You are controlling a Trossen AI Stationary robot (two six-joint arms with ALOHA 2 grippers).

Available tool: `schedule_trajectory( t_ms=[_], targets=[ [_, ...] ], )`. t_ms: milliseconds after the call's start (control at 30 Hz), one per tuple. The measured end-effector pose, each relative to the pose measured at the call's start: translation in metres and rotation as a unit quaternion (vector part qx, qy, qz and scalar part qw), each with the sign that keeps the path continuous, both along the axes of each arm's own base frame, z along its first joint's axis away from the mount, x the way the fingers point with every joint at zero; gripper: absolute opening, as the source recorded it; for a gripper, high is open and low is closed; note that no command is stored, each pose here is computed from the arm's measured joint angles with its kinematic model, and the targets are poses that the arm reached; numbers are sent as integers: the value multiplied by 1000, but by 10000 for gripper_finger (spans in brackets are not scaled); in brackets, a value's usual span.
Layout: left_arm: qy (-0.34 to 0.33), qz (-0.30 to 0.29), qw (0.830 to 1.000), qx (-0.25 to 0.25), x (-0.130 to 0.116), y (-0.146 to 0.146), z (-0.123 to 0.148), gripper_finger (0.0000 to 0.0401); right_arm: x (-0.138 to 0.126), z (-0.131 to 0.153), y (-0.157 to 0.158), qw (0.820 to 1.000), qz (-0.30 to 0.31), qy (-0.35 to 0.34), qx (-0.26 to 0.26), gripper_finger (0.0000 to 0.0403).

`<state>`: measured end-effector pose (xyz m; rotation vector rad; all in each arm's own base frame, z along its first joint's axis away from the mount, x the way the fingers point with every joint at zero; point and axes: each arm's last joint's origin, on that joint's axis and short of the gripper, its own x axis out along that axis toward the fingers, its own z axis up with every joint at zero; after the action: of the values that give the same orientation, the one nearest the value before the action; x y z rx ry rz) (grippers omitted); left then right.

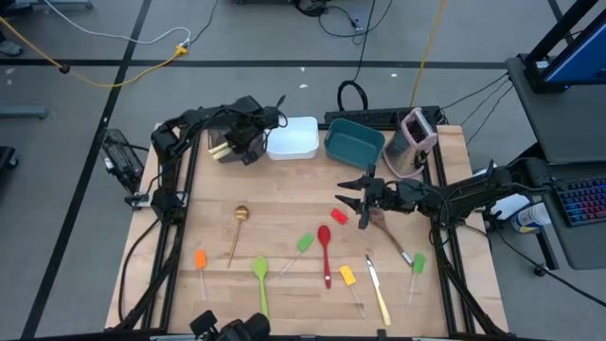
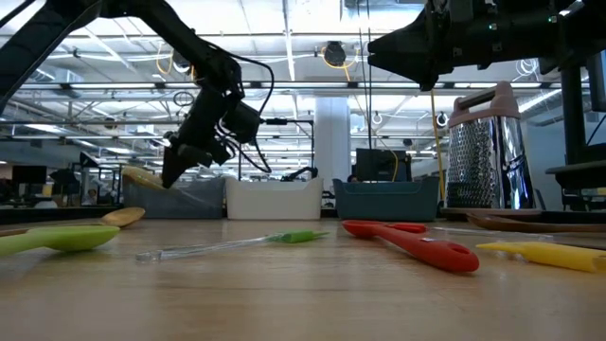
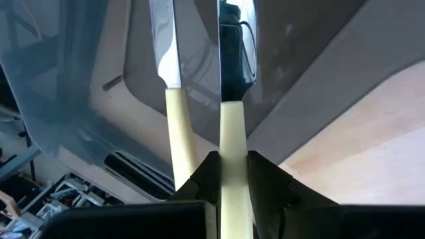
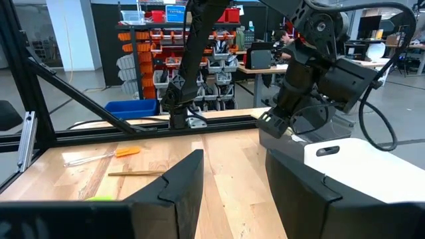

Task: Pick & Place Kitchen Items
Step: Put the left yellow table knife into the black bin

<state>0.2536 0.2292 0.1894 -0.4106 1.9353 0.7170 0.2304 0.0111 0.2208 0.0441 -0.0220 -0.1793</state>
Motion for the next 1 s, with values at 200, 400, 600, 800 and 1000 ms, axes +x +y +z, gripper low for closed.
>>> schedule_trajectory(
  t_ms=[200, 400, 600, 800, 1000],
  targets=[
    [-10, -3, 1000, 6, 1, 3, -1, 47, 0, 0, 0, 1000, 0, 0, 0, 157],
    [-16, -4, 1000, 14, 1, 6, -1, 63, 0, 0, 0, 1000, 0, 0, 0, 157],
    [-8, -32, 999, 26, 1, 8, -2, 65, 0, 0, 0, 1000, 0, 0, 0, 157],
    [3, -48, 998, 31, 1, 8, -1, 66, 0, 0, 0, 1000, 0, 0, 0, 157],
    [25, -66, 996, 48, 0, 10, 0, 67, 0, 0, 0, 1000, 0, 0, 0, 157]
  ],
)
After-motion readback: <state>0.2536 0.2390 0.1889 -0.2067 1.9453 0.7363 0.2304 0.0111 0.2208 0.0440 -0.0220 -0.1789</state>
